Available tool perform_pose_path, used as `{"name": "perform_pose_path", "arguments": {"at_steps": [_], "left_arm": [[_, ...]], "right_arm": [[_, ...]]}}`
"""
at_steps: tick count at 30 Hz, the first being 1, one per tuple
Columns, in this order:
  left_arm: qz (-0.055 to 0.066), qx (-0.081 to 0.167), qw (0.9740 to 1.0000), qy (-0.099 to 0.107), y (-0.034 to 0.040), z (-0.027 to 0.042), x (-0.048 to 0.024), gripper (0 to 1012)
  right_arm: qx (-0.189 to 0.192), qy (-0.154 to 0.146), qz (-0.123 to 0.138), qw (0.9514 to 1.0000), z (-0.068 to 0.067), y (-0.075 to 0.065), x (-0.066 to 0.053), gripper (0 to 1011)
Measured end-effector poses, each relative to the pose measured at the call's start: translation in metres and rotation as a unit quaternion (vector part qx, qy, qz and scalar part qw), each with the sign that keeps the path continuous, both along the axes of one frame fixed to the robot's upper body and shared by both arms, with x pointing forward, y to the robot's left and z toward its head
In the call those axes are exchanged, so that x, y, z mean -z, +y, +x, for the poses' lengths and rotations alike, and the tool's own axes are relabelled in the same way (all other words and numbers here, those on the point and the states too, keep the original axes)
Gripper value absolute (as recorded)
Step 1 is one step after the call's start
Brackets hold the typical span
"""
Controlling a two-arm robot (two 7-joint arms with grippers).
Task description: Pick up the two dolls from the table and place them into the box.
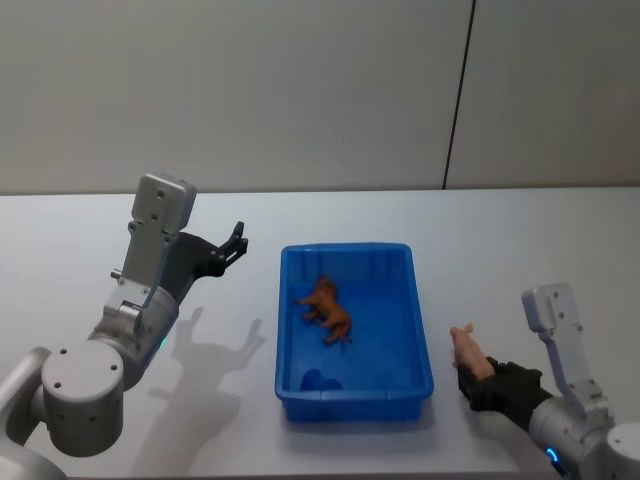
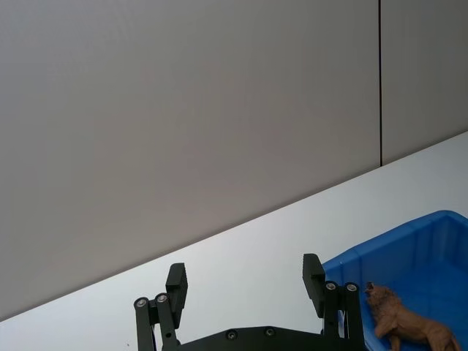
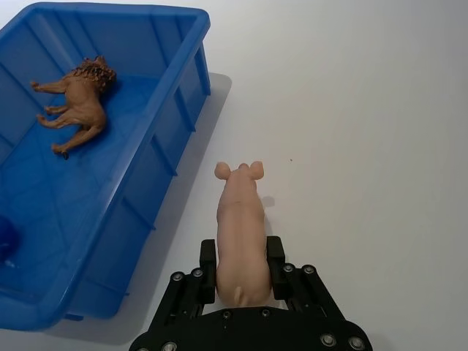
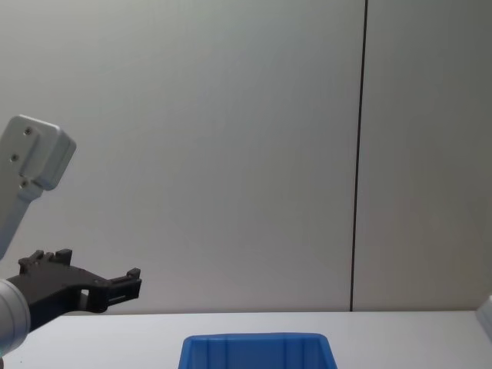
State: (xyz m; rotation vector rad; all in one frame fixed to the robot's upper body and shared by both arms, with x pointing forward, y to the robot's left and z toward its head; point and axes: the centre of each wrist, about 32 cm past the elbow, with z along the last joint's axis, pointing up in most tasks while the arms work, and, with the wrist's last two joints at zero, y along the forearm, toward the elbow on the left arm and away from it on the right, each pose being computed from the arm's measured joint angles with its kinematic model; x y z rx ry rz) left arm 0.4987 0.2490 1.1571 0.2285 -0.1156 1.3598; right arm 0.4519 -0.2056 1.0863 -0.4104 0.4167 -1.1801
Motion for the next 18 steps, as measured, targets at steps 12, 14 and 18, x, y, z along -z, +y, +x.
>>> {"name": "perform_pose_path", "arguments": {"at_steps": [12,14,18], "left_arm": [[0.0,0.0,1.0,0.0,0.0,0.0,0.0,1001],[0.0,0.0,1.0,0.0,0.0,0.0,0.0,1001],[0.0,0.0,1.0,0.0,0.0,0.0,0.0,1001]], "right_arm": [[0.001,-0.019,0.005,0.9998,0.002,0.002,-0.006,376],[0.0,-0.026,0.006,0.9996,0.003,0.003,-0.008,376],[-0.007,-0.051,0.011,0.9986,0.003,0.004,-0.014,376]]}}
